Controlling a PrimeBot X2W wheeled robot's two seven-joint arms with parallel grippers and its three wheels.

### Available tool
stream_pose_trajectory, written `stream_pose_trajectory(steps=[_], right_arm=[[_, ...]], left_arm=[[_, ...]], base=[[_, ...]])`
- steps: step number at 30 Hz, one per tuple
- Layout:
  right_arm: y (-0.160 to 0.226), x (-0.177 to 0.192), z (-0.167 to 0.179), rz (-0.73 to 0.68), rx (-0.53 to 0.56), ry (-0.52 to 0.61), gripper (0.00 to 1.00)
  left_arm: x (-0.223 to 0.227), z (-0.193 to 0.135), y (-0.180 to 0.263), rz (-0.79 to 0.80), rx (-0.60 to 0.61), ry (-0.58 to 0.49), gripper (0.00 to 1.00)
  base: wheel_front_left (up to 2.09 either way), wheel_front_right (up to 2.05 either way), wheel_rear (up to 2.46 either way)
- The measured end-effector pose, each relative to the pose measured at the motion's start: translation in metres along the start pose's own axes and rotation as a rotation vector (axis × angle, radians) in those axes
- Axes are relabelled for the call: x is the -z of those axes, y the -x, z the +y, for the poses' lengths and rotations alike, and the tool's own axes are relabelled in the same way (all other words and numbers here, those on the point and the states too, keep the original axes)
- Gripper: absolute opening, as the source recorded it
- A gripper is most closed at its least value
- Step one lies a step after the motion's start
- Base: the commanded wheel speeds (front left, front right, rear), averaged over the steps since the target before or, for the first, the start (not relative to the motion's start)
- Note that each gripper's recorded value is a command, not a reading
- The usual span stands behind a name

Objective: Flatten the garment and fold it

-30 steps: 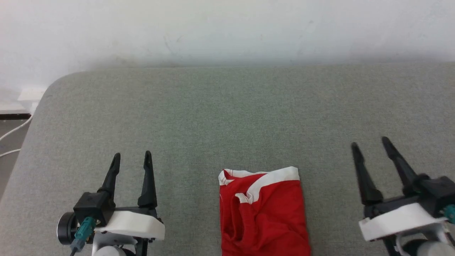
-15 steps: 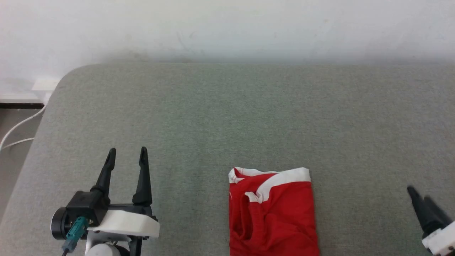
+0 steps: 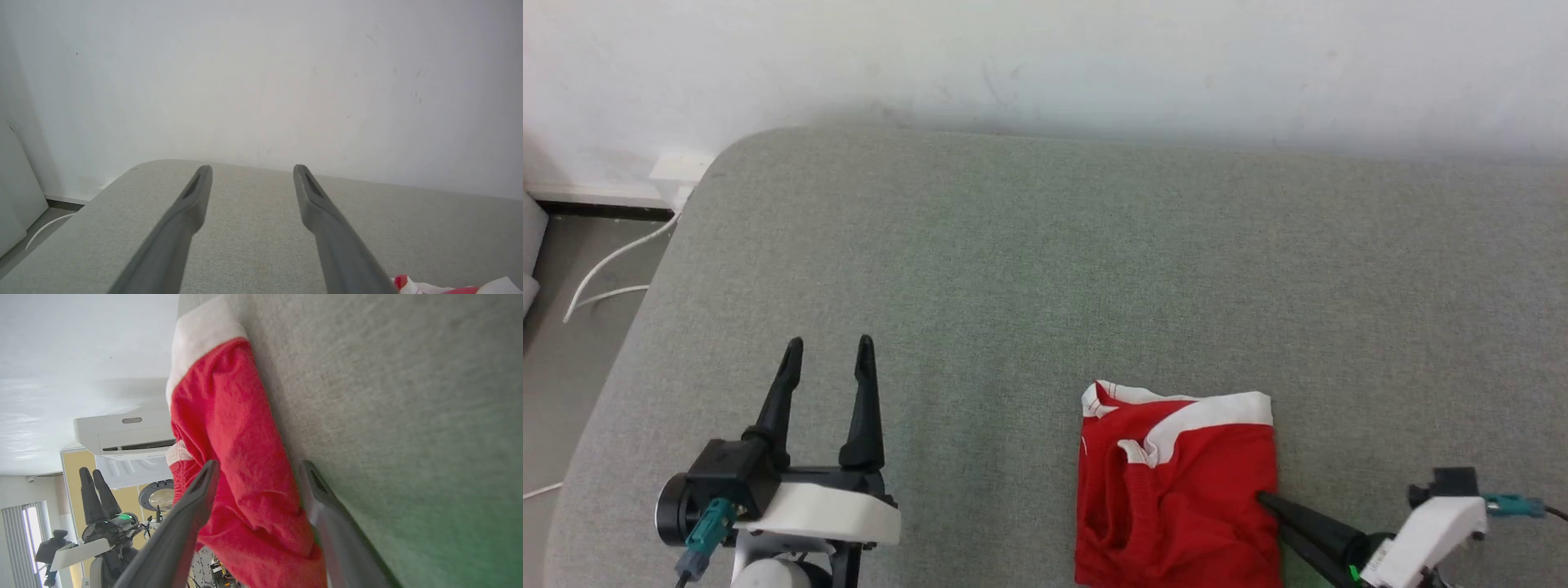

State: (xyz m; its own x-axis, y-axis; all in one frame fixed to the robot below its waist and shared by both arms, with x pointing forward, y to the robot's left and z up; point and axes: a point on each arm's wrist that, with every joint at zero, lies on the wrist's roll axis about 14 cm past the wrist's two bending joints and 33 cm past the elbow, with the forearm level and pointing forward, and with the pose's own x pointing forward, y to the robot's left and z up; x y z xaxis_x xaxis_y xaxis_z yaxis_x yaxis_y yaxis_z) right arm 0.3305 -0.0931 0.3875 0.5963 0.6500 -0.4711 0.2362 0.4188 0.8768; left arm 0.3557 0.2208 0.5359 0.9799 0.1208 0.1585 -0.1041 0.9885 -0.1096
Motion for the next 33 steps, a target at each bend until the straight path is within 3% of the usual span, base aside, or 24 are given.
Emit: stream_pose_trajectory(steps=[3, 4, 5, 6, 13, 16, 25, 29, 33], right_arm=[[-0.013, 0.009, 0.007, 0.053, -0.015, -0.002, 0.96], [-0.016, 0.012, 0.009, 0.067, -0.018, 0.000, 0.41], [-0.019, 0.014, 0.011, 0.077, -0.023, 0.001, 0.04], [-0.021, 0.017, 0.013, 0.089, -0.027, 0.001, 0.00], [-0.023, 0.013, 0.024, 0.059, -0.042, 0.053, 0.00], [-0.016, 0.002, 0.030, 0.017, -0.026, 0.173, 0.00], [0.024, -0.037, -0.001, -0.030, 0.288, 0.799, 0.00], [0.050, -0.070, -0.011, -0.087, 0.428, 0.929, 0.00], [0.083, -0.108, -0.024, -0.155, 0.570, 0.974, 0.00]], left_arm=[[0.002, -0.001, 0.000, 0.005, 0.004, 0.002, 1.00], [0.003, -0.001, 0.000, 0.006, 0.004, 0.001, 1.00], [0.003, -0.002, 0.000, 0.007, 0.007, 0.003, 1.00], [0.004, -0.002, 0.000, 0.007, 0.006, 0.002, 1.00], [0.003, -0.010, 0.000, 0.004, 0.035, -0.003, 1.00], [0.004, -0.015, 0.001, 0.004, 0.055, -0.005, 1.00], [0.006, -0.047, -0.009, -0.001, 0.149, 0.012, 1.00], [0.006, -0.074, -0.019, -0.010, 0.222, 0.036, 1.00], [0.003, -0.109, -0.034, -0.033, 0.319, 0.055, 1.00]], base=[[0.00, 0.00, 0.00], [0.00, 0.00, 0.00], [0.00, 0.00, 0.00], [0.00, 0.00, 0.00], [0.00, 0.00, 0.00], [0.00, 0.00, 0.00], [0.00, 0.00, 0.00], [0.00, 0.00, 0.00], [0.00, 0.00, 0.00]])
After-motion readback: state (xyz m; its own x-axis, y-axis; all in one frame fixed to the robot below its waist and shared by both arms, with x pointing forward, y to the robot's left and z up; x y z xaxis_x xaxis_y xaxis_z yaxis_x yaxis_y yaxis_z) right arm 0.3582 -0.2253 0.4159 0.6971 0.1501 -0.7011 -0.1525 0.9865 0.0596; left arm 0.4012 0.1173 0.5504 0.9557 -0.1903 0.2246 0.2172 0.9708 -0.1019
